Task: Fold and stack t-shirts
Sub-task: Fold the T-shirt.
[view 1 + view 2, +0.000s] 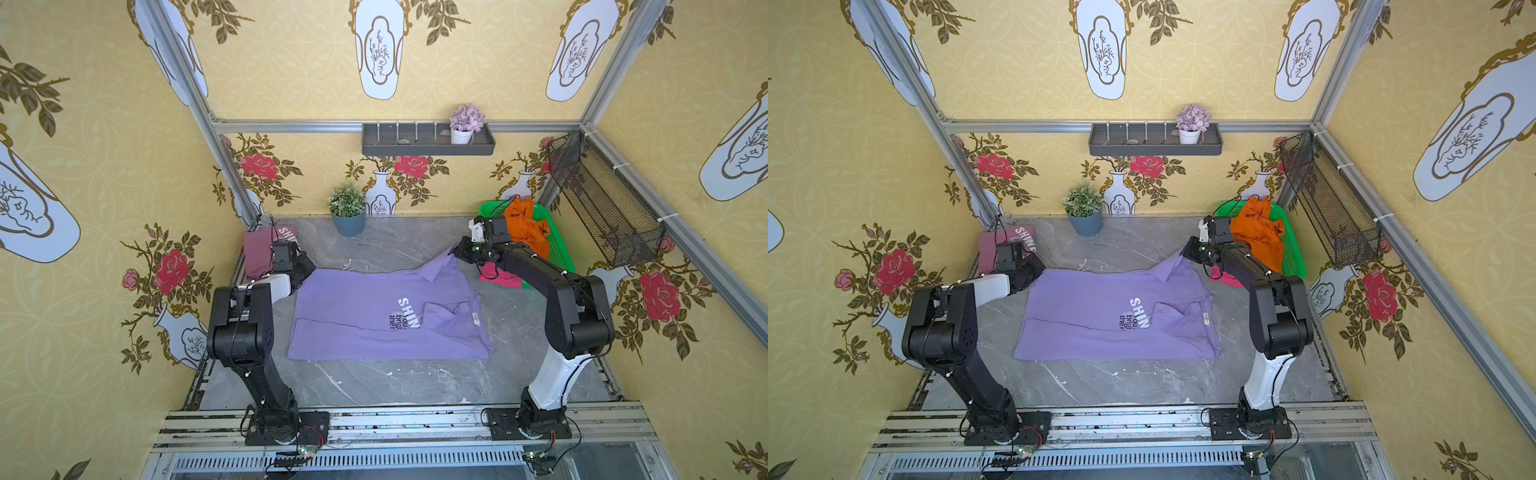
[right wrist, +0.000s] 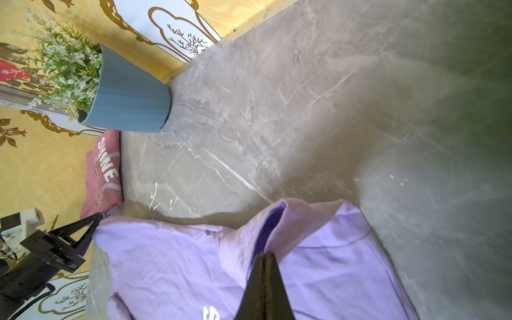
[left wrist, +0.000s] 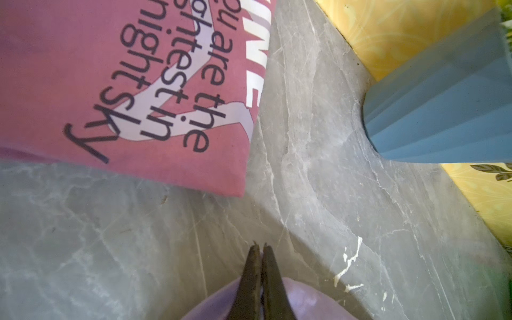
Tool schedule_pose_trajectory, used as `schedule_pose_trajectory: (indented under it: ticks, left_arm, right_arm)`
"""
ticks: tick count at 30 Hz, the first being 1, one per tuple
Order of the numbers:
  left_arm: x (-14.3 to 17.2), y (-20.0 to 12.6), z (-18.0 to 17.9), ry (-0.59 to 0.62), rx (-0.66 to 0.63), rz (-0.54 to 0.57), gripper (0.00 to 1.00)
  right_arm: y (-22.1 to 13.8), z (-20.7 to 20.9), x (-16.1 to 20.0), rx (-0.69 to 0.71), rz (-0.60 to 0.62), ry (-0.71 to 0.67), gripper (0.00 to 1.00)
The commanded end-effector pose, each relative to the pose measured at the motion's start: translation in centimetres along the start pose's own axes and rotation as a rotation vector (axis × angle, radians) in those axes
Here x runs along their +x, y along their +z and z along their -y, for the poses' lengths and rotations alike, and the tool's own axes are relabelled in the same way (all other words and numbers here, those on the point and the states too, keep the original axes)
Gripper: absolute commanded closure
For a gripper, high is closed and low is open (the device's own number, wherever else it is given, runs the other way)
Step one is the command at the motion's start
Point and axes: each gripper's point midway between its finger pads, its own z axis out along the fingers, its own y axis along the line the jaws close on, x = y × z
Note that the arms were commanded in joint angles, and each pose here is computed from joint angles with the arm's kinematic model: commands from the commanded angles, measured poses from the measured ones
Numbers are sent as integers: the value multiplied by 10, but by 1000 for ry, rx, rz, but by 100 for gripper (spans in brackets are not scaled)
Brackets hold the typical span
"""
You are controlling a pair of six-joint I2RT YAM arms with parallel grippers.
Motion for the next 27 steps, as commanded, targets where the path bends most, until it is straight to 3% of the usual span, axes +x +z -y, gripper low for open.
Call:
schedule_pose_trajectory:
  ticks: [1, 10, 27]
  left_arm:
    - [-1, -8, 6, 16, 35, 25, 100]
    - [0, -38, 4, 31, 41, 67, 100]
    - [42, -64, -25, 33, 6, 48, 100]
  right_arm:
    - [-17, -13, 11, -30, -11, 22, 100]
    - [-74, -35, 36, -37, 9, 31, 100]
    - [-131, 8, 140, 57, -64, 149, 100]
